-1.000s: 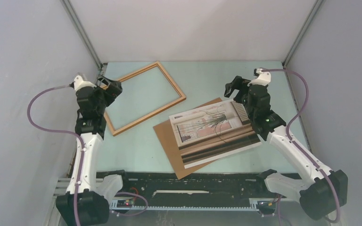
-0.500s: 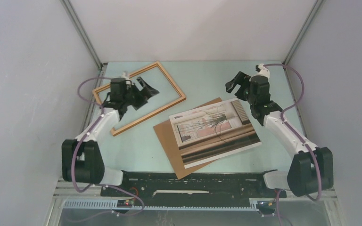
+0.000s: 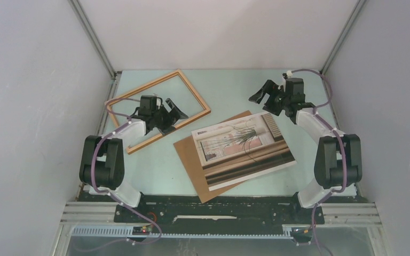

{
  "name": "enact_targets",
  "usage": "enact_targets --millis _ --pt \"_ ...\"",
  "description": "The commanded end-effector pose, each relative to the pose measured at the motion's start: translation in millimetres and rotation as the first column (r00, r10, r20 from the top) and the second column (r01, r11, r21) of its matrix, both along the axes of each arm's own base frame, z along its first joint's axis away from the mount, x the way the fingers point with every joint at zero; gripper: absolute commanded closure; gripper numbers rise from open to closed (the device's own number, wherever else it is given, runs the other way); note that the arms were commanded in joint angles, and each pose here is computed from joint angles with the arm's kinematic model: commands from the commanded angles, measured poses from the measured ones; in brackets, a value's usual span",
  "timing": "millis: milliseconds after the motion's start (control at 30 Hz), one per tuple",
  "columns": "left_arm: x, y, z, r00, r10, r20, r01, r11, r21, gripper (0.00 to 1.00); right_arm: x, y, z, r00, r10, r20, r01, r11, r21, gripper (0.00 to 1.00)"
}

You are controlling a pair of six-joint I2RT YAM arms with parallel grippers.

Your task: Put the photo into the frame

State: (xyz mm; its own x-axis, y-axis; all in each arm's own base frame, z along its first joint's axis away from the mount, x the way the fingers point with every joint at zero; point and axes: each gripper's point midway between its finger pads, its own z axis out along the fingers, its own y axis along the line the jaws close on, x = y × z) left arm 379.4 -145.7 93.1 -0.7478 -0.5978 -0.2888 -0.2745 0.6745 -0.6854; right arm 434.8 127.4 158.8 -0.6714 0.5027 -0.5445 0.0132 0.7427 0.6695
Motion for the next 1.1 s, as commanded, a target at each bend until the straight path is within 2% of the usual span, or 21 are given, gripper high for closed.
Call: enact_targets --millis 0,100,233,333,433,533,633,767,1067 --pt "-6.9 -1.3 -17.0 0.999 0.023 -0.039 -0.023 1.0 0.012 0.03 1.4 8.1 -3.3 0.996 0.075 -0.041 -0.075 0.997 -0.005 0.0" --pt "-6.8 -3.7 -8.1 1.0 0.012 -0.011 -0.012 1.0 0.029 0.03 1.7 2.6 -13.2 0.996 0.054 -0.076 -0.056 0.998 -0.027 0.0" --pt "-12.1 -1.6 13.0 0.998 -0.001 0.062 -0.008 0.991 0.131 0.02 -8.1 -3.9 -34.7 0.989 0.006 -0.146 -0.014 0.998 -0.057 0.0" --pt "-17.3 -3.3 26.3 0.992 -0.012 0.124 -0.011 0.983 0.181 0.0 -21.6 -4.8 -51.1 0.983 -0.027 -0.181 0.022 0.999 -0.033 0.01" --pt "-28.4 1.6 28.1 0.99 -0.039 0.136 0.009 0.978 0.21 0.0 -28.4 -6.5 -50.4 0.985 -0.058 -0.163 0.058 0.998 -0.002 0.01" --pt "-42.8 8.6 17.9 0.992 -0.059 0.115 0.029 0.968 0.248 0.0 -30.5 -13.6 -45.0 0.985 -0.096 -0.146 0.093 0.995 -0.029 0.01" --pt "-42.4 7.2 8.1 0.989 -0.103 0.105 0.071 0.959 0.275 0.0 -31.6 -20.6 -46.5 0.98 -0.129 -0.151 0.128 0.992 -0.017 0.01" --pt "-44.5 -7.0 -19.4 0.986 -0.164 0.031 0.152 0.96 0.234 0.01 -40.3 -24.5 -60.5 0.975 -0.138 -0.175 0.14 0.99 0.0 0.01" --pt "-29.9 -18.5 -40.6 0.97 -0.237 -0.043 0.241 0.942 0.236 0.02 -34.8 -25.0 -78.5 0.972 -0.079 -0.219 0.111 0.984 0.139 0.03"
